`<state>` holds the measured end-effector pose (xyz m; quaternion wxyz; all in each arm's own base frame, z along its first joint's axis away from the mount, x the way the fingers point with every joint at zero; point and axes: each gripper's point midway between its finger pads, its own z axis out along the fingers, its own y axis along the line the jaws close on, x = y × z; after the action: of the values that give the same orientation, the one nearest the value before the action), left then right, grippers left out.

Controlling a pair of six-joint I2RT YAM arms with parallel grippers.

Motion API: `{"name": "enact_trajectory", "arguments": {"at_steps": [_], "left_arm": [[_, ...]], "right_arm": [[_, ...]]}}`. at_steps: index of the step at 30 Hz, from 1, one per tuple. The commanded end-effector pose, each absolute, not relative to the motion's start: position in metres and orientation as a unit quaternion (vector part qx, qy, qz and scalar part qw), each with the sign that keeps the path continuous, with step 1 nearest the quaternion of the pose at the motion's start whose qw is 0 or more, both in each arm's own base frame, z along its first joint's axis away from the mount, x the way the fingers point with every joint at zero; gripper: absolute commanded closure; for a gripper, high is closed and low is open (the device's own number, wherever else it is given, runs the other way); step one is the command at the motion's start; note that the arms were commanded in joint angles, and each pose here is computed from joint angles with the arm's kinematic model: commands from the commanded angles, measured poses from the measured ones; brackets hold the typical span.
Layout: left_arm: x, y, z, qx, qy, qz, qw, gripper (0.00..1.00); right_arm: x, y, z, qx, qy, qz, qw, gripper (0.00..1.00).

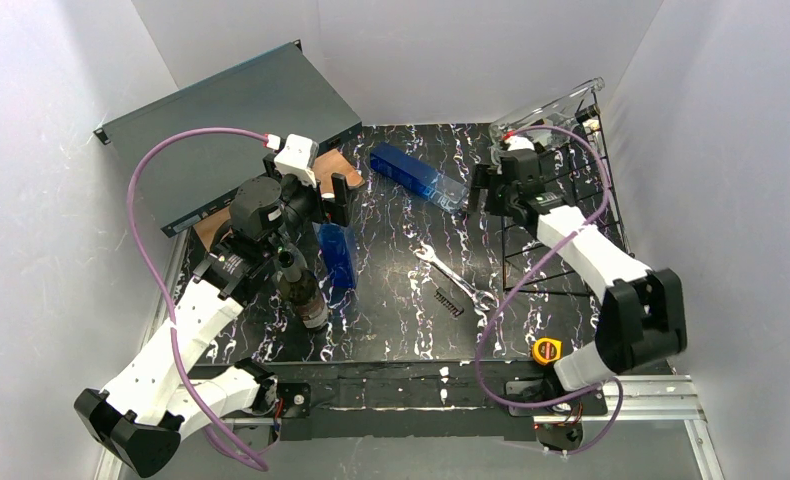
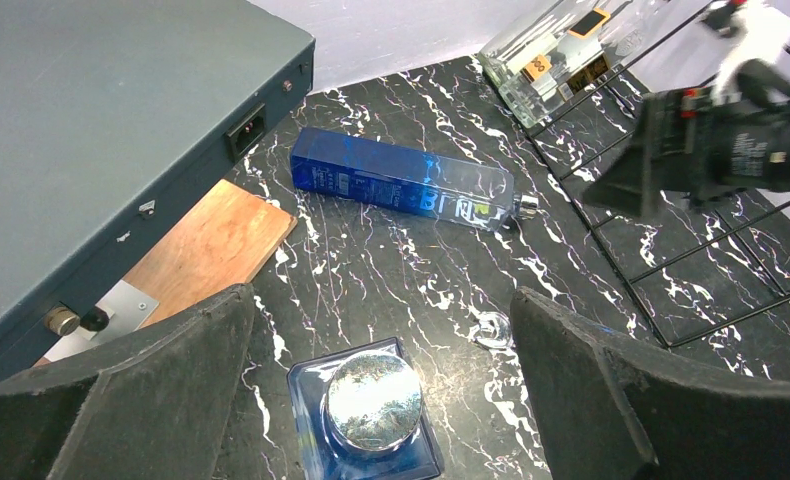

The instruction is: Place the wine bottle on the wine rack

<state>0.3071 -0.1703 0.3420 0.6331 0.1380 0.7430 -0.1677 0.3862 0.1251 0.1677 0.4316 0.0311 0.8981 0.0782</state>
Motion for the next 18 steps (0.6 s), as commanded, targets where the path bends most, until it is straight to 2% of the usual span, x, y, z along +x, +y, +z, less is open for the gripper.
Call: {"name": "enact_trajectory", "arguments": {"at_steps": [1, 11, 18], "left_arm": [[0.302, -0.169, 0.365, 0.133, 0.725, -0.178, 0.652, 0.01], [0.302, -0.167, 0.365, 0.132, 0.724, -0.173, 0.654, 0.01], [0.302, -0.165, 0.365, 0.132, 0.724, -0.166, 0.657, 0.01]], "right_arm": [[0.417, 0.166, 0.157, -0.051, 0.888, 0.132, 0.438, 0.02], [0.447, 0.203, 0.115, -0.213, 0.860, 0.176, 0.429, 0.01], [0.469, 0.176, 0.089, -0.211, 0.873, 0.139, 0.417, 0.03]]}}
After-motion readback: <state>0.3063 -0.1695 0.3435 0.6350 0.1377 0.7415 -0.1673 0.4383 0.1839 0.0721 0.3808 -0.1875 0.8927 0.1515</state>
